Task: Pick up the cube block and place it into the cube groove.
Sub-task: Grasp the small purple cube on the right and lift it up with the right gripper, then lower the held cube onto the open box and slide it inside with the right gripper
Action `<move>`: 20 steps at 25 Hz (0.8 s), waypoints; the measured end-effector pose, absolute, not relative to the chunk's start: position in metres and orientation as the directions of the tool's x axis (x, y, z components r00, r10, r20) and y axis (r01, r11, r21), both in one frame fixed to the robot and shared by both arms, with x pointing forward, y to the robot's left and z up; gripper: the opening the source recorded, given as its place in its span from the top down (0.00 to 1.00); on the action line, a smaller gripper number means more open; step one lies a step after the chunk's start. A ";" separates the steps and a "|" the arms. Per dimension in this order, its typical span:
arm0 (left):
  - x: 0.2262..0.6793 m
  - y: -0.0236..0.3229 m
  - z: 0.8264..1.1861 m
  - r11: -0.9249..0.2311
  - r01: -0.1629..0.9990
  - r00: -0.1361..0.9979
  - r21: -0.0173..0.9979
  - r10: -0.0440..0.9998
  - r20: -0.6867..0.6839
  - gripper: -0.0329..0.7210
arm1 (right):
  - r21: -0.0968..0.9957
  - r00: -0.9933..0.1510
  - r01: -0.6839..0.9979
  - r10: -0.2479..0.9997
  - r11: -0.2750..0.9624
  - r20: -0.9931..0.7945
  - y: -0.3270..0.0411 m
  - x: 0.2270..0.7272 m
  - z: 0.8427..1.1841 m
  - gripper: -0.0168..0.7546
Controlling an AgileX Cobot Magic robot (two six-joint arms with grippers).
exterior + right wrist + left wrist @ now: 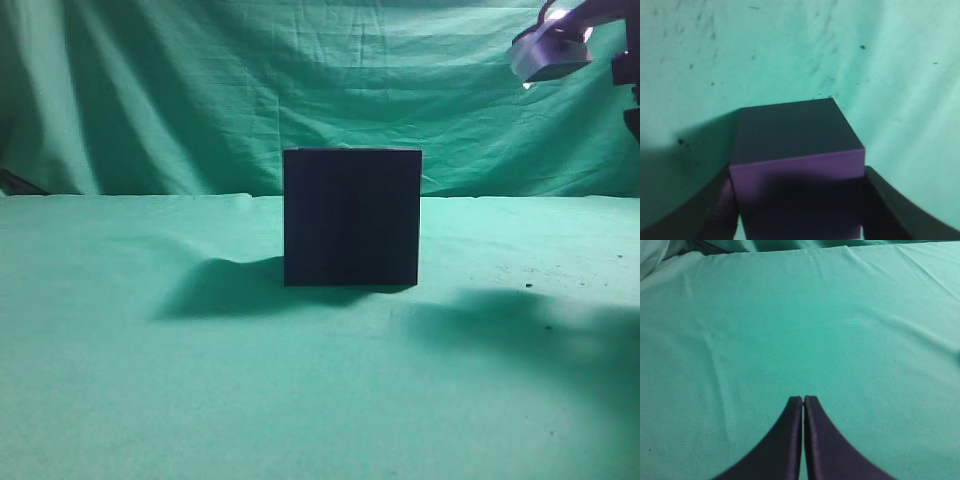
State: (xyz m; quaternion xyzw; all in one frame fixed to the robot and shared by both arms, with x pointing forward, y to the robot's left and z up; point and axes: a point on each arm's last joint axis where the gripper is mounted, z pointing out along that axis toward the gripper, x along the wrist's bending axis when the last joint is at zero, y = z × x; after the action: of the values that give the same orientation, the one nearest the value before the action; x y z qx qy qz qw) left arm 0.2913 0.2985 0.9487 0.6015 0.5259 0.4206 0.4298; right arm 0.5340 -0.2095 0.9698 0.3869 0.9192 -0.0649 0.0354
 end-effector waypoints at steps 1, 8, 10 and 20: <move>0.291 0.298 0.949 -0.077 0.271 0.093 0.959 0.994 0.054 0.96 | -0.092 -0.692 0.722 0.712 0.686 -0.119 -0.209 0.536 0.972 0.41; 0.291 0.298 0.949 -0.077 0.271 0.093 0.959 0.994 0.054 0.96 | 0.103 -0.516 0.839 0.841 0.534 -0.162 -0.196 0.572 1.046 0.41; 0.291 0.298 0.949 -0.077 0.271 0.093 0.959 0.994 0.054 0.96 | 0.207 -0.467 0.851 0.876 0.482 -0.120 -0.188 0.578 1.071 0.41; 0.291 0.298 0.949 -0.077 0.271 0.093 0.959 0.994 0.054 0.96 | 0.348 -0.651 0.708 0.759 0.614 -0.014 -0.092 0.533 1.116 0.41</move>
State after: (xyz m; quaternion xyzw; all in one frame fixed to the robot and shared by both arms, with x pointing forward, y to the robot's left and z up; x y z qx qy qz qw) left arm 0.2913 0.2985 0.9487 0.6015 0.5259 0.4206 0.4298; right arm 0.5328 -0.0922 1.1157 0.4099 0.8949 0.1577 0.0798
